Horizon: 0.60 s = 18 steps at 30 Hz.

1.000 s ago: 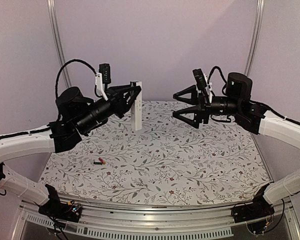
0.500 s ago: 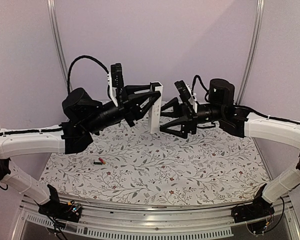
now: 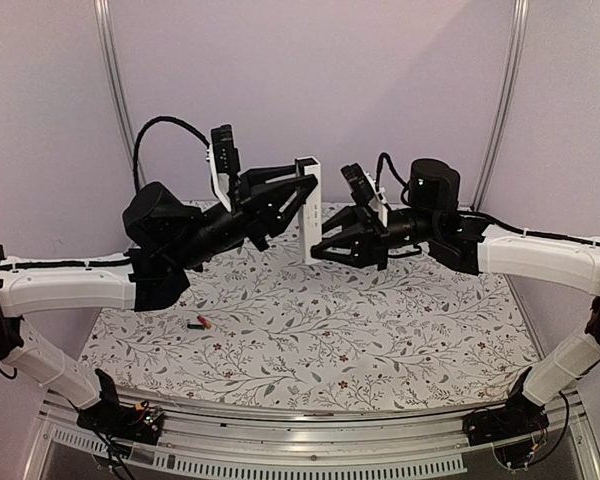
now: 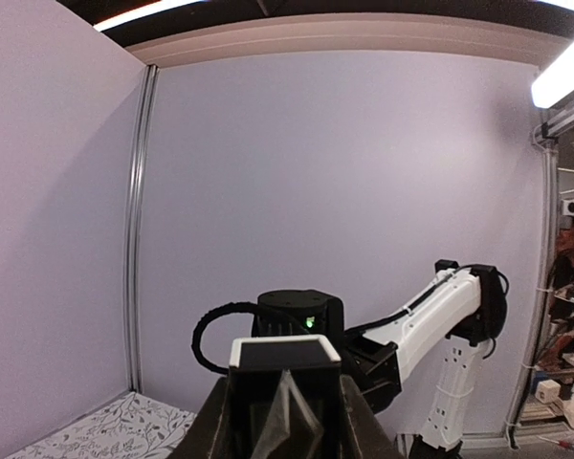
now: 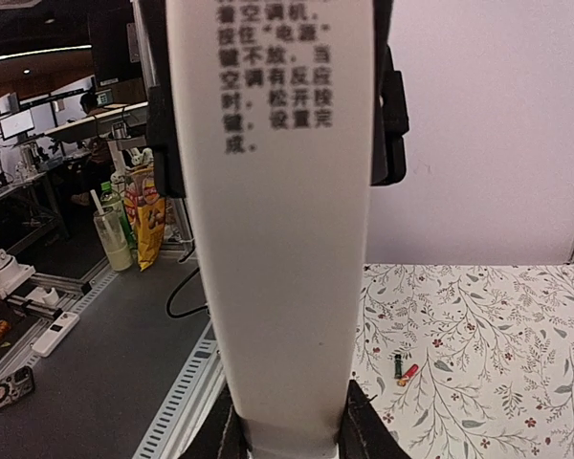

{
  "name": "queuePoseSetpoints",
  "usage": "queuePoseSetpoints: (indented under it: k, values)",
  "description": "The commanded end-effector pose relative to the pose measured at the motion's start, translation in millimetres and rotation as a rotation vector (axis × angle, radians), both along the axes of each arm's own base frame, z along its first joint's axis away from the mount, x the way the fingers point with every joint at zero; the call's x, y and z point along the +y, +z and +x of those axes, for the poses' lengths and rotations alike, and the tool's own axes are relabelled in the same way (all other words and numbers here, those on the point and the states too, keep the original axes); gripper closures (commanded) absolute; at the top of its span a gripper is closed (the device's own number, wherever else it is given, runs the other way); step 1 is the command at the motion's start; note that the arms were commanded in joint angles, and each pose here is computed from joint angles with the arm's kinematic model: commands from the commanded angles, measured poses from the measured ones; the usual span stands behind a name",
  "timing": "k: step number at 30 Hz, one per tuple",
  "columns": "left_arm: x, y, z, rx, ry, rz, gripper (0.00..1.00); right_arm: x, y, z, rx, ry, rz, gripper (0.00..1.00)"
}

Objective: Load the batteries into the remote control
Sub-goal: Pass from the left arm to the right, then pass from the right arm to the left

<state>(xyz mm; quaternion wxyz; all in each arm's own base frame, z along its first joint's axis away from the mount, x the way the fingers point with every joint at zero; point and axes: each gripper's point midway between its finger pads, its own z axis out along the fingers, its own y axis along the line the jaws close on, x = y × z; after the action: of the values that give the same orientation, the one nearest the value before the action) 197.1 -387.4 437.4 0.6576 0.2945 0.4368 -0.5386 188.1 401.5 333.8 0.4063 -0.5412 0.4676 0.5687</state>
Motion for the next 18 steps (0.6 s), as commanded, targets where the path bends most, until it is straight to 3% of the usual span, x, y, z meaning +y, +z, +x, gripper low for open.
queuePoseSetpoints:
  k: [1,2,3,5,6,7,12,15,18]
  values:
    - [4,-2,-5,-0.004,0.009,-0.024,1.00,0,8,-6,0.010,0.022,0.002,0.93]
    - [6,-4,-3,0.003,0.021,-0.021,1.00,0,9,-4,0.003,0.005,-0.002,0.94]
    - [9,-7,-1,0.012,0.035,-0.017,0.90,-2,10,-3,0.001,-0.013,-0.010,0.95]
    - [14,-16,4,0.042,0.068,0.000,0.51,-4,12,3,-0.040,-0.074,-0.029,0.97]
    - [16,-22,6,0.051,0.082,0.019,0.37,-7,14,7,-0.050,-0.118,-0.048,0.98]
    - [18,-28,8,0.058,0.099,0.043,0.30,-9,16,14,-0.066,-0.167,-0.076,0.99]
    - [22,-67,18,0.089,0.190,0.205,0.21,-31,3,40,-0.156,-0.371,-0.314,1.00]
    - [21,-73,6,0.047,0.141,0.216,0.06,-40,-1,38,-0.194,-0.387,-0.403,1.00]
    - [15,-68,3,0.024,0.111,0.185,0.04,-41,2,29,-0.238,-0.347,-0.434,1.00]
